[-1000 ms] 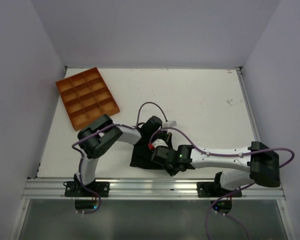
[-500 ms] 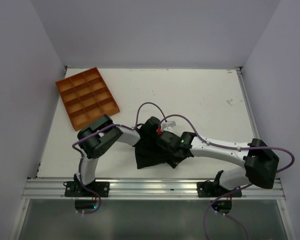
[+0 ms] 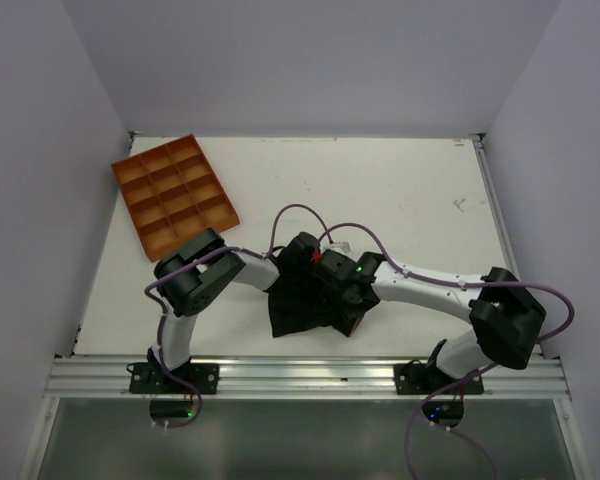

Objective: Roll the underwear
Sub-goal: Fold the underwear

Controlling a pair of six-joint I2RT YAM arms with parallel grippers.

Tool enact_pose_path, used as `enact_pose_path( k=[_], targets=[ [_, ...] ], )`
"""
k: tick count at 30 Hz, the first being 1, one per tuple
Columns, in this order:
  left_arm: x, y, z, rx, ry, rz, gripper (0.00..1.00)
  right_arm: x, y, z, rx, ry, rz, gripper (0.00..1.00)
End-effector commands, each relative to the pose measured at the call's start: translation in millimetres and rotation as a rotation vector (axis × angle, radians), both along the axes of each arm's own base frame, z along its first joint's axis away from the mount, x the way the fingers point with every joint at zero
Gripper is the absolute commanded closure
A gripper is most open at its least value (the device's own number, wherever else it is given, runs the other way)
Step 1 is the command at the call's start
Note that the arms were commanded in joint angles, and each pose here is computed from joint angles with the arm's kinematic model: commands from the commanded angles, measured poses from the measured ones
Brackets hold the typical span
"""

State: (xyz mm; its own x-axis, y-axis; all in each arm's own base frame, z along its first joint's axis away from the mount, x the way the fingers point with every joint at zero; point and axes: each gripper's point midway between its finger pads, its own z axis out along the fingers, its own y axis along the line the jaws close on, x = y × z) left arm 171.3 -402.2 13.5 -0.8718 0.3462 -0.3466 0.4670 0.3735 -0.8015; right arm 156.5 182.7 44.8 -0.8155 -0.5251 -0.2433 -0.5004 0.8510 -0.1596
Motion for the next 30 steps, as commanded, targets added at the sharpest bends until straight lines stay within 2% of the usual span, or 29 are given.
enact_pose_path(
  k=[1, 19, 30],
  targets=[
    [-13.0, 15.3, -29.7, 0.093, 0.006, -0.033, 1.00, 14.3, 11.5, -1.5, 0.057, 0.007, -0.028, 0.55],
    [-20.2, 18.6, -36.6, 0.101, -0.002, -0.128, 1.00, 31.6, 10.2, -14.1, 0.137, 0.094, -0.093, 0.42],
    [-18.3, 15.3, -38.0, 0.100, -0.004, -0.146, 1.00, 23.6, 14.1, -28.8, 0.216, 0.183, -0.124, 0.43]
  ],
)
